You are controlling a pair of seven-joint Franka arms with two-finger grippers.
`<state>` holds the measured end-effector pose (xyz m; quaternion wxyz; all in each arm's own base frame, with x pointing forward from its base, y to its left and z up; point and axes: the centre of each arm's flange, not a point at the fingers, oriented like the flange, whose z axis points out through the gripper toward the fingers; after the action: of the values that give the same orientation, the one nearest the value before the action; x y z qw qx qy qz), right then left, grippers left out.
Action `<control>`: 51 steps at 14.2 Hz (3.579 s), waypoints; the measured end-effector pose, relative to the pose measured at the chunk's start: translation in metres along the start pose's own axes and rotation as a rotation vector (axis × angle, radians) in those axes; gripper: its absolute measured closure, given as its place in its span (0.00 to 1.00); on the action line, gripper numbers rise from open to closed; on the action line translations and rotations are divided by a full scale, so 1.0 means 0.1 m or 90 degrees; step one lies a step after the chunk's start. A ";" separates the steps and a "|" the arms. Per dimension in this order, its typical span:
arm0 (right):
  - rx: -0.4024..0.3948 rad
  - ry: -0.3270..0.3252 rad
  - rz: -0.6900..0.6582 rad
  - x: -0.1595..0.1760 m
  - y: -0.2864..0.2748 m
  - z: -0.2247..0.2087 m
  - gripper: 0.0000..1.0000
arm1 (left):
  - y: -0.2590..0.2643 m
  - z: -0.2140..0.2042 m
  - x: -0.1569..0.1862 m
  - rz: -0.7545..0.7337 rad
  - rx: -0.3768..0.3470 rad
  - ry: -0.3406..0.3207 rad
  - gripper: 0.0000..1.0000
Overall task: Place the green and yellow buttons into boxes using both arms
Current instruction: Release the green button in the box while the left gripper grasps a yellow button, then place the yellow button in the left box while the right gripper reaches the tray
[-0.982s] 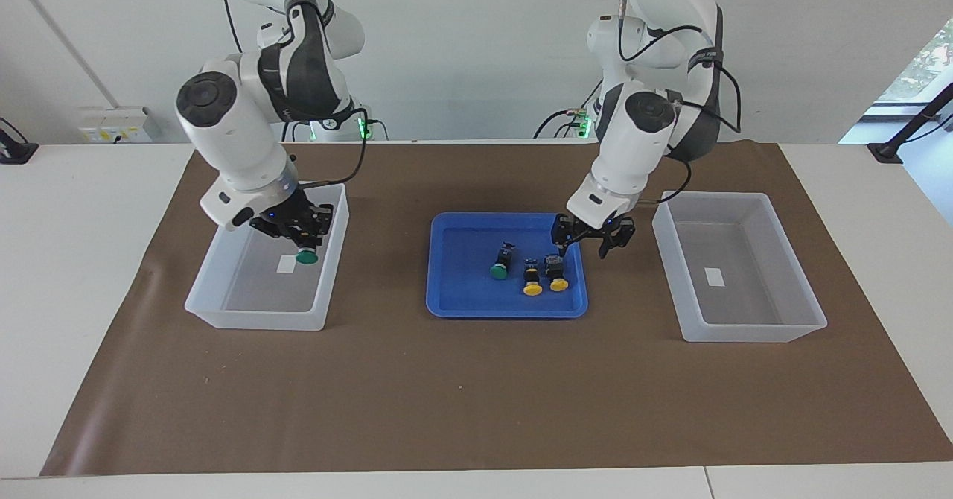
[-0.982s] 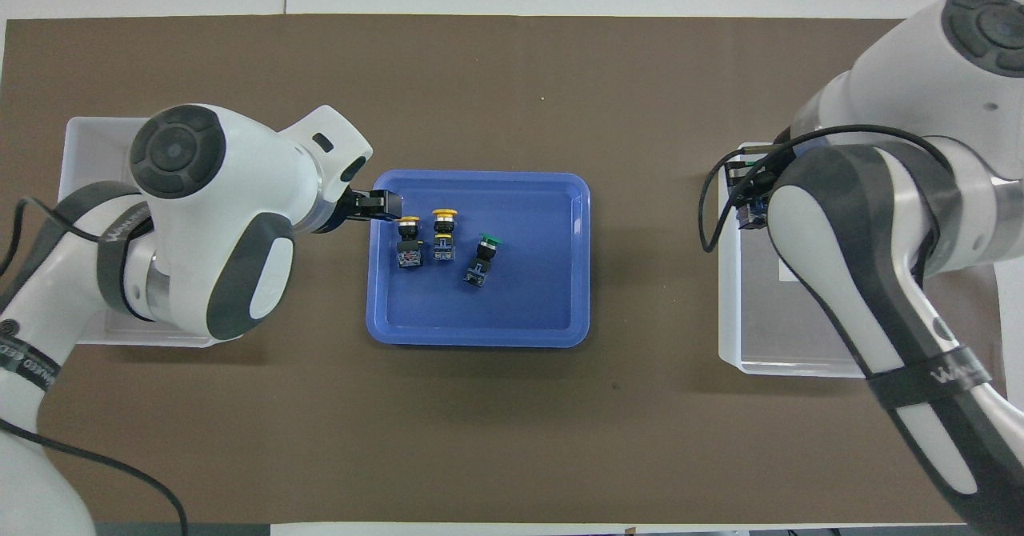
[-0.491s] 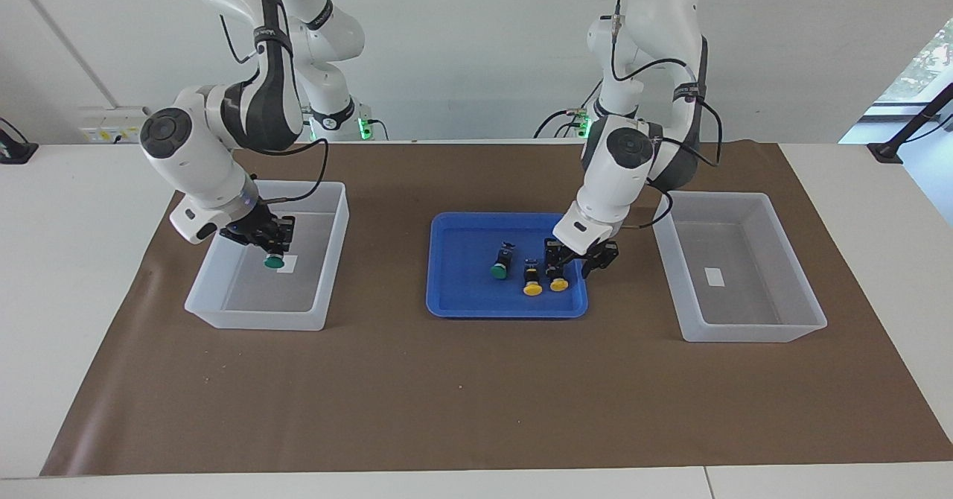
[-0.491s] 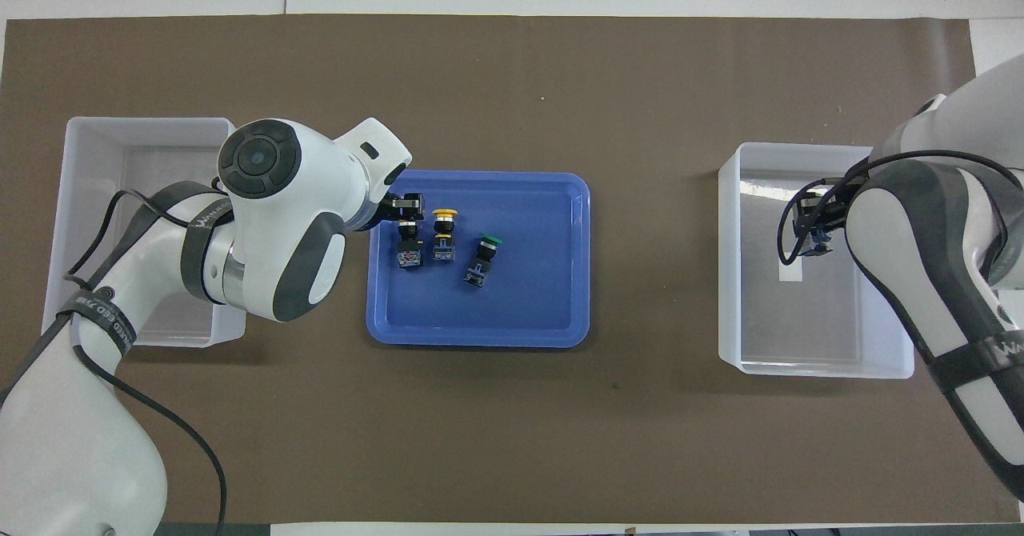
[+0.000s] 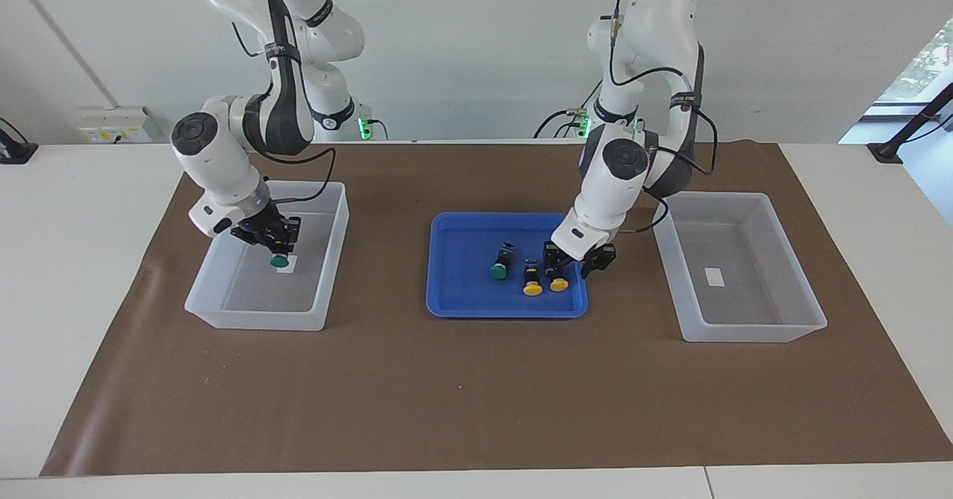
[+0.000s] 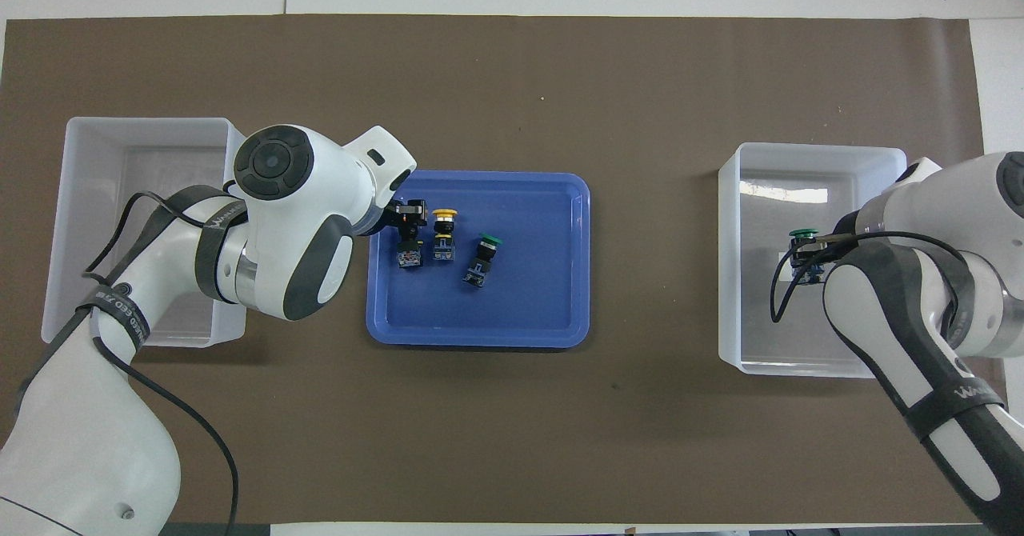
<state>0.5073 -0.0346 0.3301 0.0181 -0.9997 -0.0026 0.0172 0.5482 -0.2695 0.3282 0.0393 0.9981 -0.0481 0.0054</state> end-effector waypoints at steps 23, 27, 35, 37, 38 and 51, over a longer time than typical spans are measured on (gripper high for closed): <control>0.010 -0.040 -0.084 0.31 -0.52 -2.53 0.00 | 0.23 0.18 -0.22 -0.010 0.003 -0.025 0.55; 0.009 -0.044 -0.079 0.33 -0.53 -2.50 0.00 | 0.24 0.17 -0.22 -0.011 0.003 -0.024 0.59; 0.008 -0.029 -0.088 0.36 -0.61 -2.51 0.00 | -0.39 -1.77 0.02 -0.073 0.001 -0.026 0.59; 0.007 -0.008 -0.076 0.40 -0.91 -2.51 0.00 | -1.27 -2.15 0.06 -0.065 -0.002 -0.017 0.59; 0.006 0.000 -0.057 0.42 -1.25 -2.46 0.00 | -1.78 -2.18 0.06 -0.056 -0.003 -0.017 0.59; 0.013 0.066 0.047 0.40 -4.75 -0.16 0.00 | -3.04 -1.09 -0.17 0.008 -0.009 -0.021 0.12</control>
<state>0.5453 0.4393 0.3624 0.0279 -0.9984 0.0353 -0.0341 0.5602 0.0421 0.4124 0.0458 0.9974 -0.0552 -0.0112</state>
